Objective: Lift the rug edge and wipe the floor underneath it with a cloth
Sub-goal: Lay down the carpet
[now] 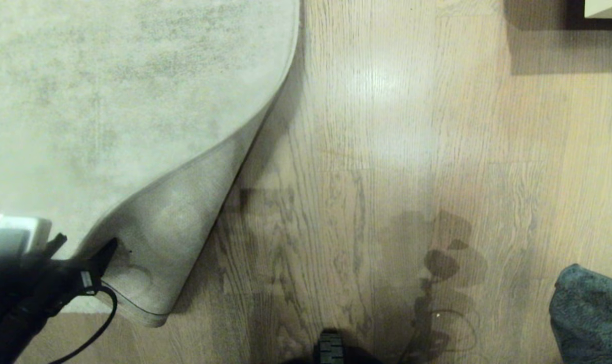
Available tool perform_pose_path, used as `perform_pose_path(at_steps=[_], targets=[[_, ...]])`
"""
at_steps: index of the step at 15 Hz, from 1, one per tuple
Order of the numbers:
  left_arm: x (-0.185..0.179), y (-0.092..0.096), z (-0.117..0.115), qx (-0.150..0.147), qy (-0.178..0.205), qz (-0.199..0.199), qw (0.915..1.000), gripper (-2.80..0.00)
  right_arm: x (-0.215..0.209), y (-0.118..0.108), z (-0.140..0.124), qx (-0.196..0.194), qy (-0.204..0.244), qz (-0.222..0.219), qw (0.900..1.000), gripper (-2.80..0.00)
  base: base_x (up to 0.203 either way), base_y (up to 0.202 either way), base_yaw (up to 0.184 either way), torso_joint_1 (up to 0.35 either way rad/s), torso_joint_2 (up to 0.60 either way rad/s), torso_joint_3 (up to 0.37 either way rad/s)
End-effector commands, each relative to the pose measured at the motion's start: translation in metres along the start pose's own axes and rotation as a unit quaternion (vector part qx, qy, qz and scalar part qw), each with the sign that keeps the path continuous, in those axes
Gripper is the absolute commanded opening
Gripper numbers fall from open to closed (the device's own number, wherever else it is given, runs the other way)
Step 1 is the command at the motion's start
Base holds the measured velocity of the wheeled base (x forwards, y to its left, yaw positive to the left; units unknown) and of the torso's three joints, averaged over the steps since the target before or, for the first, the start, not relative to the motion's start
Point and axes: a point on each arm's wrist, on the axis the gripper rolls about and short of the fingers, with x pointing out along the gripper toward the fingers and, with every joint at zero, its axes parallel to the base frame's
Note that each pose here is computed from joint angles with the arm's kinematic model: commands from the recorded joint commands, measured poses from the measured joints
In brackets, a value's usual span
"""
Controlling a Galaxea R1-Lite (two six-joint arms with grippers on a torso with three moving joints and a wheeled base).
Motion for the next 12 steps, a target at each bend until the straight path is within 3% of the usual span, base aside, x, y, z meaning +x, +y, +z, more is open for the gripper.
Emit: perform_pose_path(at_steps=[1, 7, 12], targets=[[-0.006, 0.002, 0.012, -0.006, -0.044, 0.006, 0.9990, 0.00, 0.000, 0.000, 0.000, 0.000, 0.000, 0.000, 1.000, -2.80, 0.000, 0.000, 0.000, 0.000, 0.00, 0.000], [-0.022, 0.004, 0.029, -0.047, -0.100, 0.008, 0.9939, 0.00, 0.000, 0.000, 0.000, 0.000, 0.000, 0.000, 1.000, -2.80, 0.000, 0.000, 0.000, 0.000, 0.00, 0.000], [-0.039, 0.006, 0.043, -0.059, -0.150, 0.010, 0.9868, 0.00, 0.000, 0.000, 0.000, 0.000, 0.000, 0.000, 1.000, -2.80, 0.000, 0.000, 0.000, 0.000, 0.00, 0.000]])
